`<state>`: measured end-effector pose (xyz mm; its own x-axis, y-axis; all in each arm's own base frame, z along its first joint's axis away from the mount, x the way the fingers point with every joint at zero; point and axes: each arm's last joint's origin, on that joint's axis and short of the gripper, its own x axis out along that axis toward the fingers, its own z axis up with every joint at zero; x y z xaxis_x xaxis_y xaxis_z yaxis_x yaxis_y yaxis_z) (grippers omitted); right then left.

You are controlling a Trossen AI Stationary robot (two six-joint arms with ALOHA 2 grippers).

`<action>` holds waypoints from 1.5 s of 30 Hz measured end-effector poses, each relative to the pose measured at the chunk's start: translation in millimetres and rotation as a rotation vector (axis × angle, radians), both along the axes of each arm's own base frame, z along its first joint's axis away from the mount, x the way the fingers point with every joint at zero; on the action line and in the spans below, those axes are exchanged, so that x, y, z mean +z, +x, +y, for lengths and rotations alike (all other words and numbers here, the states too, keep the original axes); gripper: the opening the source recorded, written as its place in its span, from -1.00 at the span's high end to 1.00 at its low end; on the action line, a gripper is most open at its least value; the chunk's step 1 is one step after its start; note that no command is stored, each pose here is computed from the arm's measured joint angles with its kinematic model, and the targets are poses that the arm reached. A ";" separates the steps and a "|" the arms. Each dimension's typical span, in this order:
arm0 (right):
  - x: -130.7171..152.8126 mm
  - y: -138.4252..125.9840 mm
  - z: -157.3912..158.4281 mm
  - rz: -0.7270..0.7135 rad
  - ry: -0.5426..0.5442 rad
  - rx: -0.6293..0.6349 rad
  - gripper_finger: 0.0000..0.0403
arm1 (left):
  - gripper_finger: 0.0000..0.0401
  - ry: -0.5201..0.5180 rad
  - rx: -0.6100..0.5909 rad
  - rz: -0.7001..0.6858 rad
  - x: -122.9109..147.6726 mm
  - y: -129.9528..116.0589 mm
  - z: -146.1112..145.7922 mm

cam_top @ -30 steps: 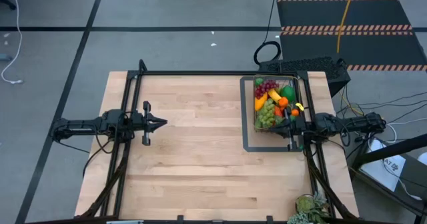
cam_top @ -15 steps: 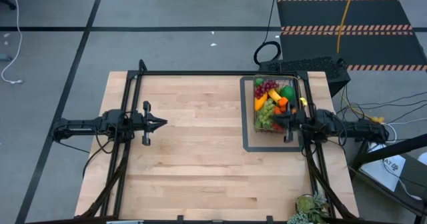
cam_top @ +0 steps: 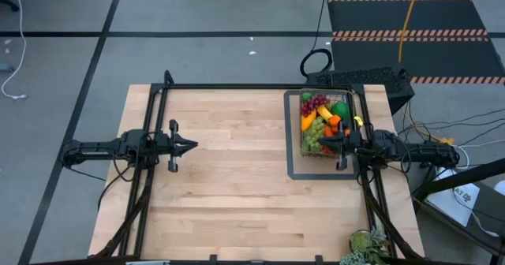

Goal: Build produce basket
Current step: Return to Home Position

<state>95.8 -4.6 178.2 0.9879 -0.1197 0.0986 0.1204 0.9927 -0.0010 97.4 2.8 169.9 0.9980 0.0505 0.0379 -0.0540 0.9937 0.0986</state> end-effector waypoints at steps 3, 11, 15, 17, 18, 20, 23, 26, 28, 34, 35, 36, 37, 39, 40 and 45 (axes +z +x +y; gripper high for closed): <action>-0.2 0.2 -0.1 0.002 0.000 -0.001 1.00 | 0.85 0.000 0.000 0.000 0.0 0.0 0.0; -0.2 0.2 -0.1 0.002 0.000 -0.001 1.00 | 0.85 0.000 0.000 0.000 0.0 0.0 0.0; -0.2 0.2 -0.1 0.002 0.000 -0.001 1.00 | 0.85 0.000 0.000 0.000 0.0 0.0 0.0; -0.2 0.2 -0.1 0.002 0.000 -0.001 1.00 | 0.85 0.000 0.000 0.000 0.0 0.0 0.0; -0.1 0.2 -0.1 0.002 0.000 -0.001 1.00 | 0.85 0.000 0.000 0.000 0.0 0.0 0.0; -0.2 0.2 -0.1 0.002 0.000 -0.001 1.00 | 0.85 0.000 0.000 0.000 0.0 0.0 0.0; -0.2 0.2 -0.1 0.002 0.000 -0.001 1.00 | 0.85 0.000 0.000 0.000 0.0 0.0 0.0; -0.2 0.2 -0.1 0.002 0.000 -0.001 1.00 | 0.85 0.000 0.000 0.000 0.0 0.0 0.0; -0.2 0.2 -0.1 0.002 0.000 -0.001 1.00 | 0.85 0.000 0.000 0.000 0.0 0.0 0.0; -0.2 0.2 -0.1 0.002 0.000 -0.001 1.00 | 0.85 0.000 0.000 0.000 0.0 0.0 0.0; -0.2 0.2 -0.1 0.002 0.000 -0.001 1.00 | 0.85 0.000 0.000 0.000 0.0 0.0 0.0; -0.2 0.2 -0.1 0.002 0.000 -0.001 1.00 | 0.85 0.000 0.000 0.000 0.0 0.0 0.0; -0.2 0.2 -0.1 0.002 0.000 -0.001 1.00 | 0.85 0.000 0.000 0.000 0.0 0.0 0.0; -0.2 0.2 -0.1 0.002 0.000 -0.001 1.00 | 0.85 0.000 0.000 0.000 0.0 0.0 0.0; -0.2 0.2 -0.1 0.002 0.000 -0.001 1.00 | 0.85 0.000 0.000 0.000 0.0 0.0 0.0; -0.2 0.2 -0.1 0.002 0.000 -0.001 1.00 | 0.85 0.000 0.000 0.000 0.0 0.0 0.0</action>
<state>96.0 -4.7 178.0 0.9880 -0.1210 0.0965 0.1216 0.9926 -0.0012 97.4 2.8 169.9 0.9980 0.0503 0.0379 -0.0539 0.9937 0.0987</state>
